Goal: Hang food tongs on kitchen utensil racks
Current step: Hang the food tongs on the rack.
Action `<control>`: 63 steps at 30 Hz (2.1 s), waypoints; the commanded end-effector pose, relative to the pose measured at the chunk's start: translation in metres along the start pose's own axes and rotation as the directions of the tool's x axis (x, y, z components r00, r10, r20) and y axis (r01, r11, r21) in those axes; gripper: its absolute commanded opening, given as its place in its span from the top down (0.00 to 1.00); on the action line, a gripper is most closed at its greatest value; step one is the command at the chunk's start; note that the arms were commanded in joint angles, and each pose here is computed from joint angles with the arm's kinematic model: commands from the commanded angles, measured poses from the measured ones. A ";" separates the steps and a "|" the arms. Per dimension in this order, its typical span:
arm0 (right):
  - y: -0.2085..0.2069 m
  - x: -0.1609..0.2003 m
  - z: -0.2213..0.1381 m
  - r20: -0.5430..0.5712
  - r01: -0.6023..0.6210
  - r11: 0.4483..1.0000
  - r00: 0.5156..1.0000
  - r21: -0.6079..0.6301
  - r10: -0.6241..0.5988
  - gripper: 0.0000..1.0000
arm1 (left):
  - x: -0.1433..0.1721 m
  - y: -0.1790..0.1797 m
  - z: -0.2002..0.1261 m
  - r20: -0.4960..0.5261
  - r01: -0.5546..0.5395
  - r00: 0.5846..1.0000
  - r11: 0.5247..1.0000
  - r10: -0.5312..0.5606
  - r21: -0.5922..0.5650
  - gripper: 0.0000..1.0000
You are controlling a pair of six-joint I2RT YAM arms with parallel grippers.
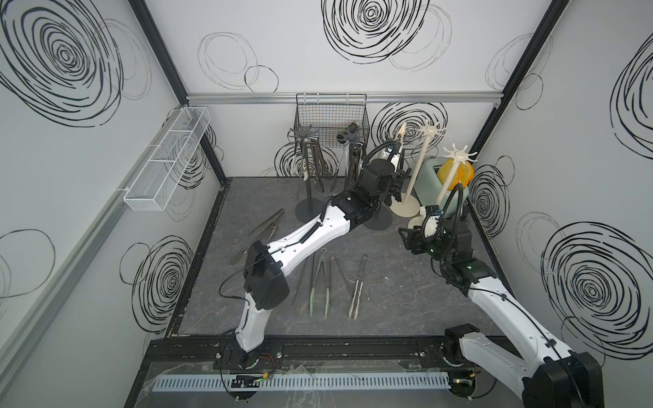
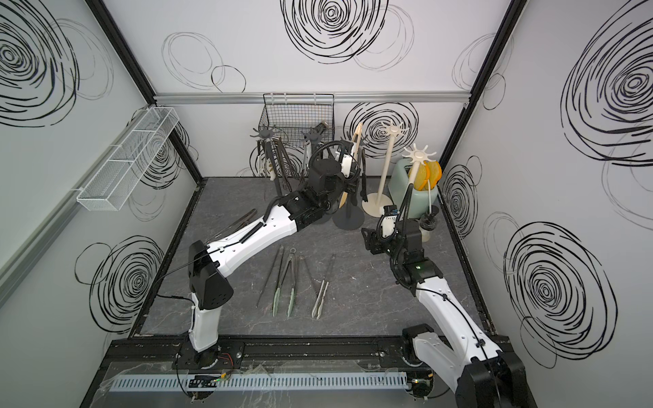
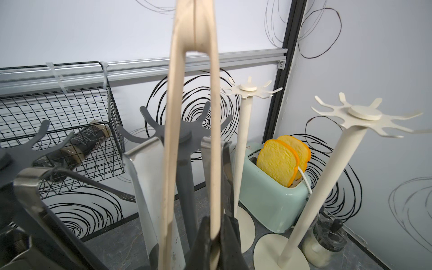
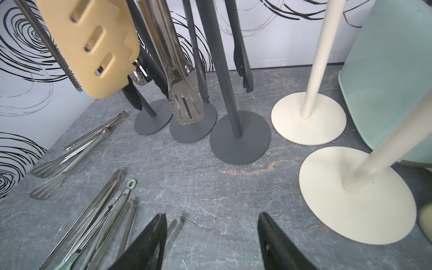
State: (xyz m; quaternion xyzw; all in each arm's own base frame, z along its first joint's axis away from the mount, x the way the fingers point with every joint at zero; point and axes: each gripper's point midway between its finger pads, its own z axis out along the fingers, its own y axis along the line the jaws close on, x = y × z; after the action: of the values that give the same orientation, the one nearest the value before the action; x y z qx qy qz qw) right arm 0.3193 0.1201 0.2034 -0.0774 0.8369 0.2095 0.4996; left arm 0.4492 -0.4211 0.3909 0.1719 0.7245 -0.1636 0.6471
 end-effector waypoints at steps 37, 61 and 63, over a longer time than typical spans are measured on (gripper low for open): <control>-0.002 0.005 0.003 -0.003 -0.012 1.000 1.000 -0.028 0.012 0.35 | 0.060 0.013 0.014 -0.108 -0.012 0.994 0.997 0.004 -0.077 0.98; -0.017 0.007 0.002 -0.007 -0.033 0.999 0.999 0.043 0.033 0.32 | 0.064 0.008 -0.004 -0.107 0.028 0.994 1.000 -0.028 -0.003 0.63; -0.024 0.007 0.001 -0.008 -0.040 0.996 0.999 0.078 0.041 0.30 | 0.065 0.004 -0.013 -0.101 0.049 0.994 0.998 -0.044 0.046 0.60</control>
State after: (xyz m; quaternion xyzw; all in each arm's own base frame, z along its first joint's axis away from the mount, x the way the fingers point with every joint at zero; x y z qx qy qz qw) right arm 0.3217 0.1095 0.1935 -0.0610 0.8431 0.2063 0.4929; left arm 0.4451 -0.4130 0.2853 0.1902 0.7853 -0.1320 0.5743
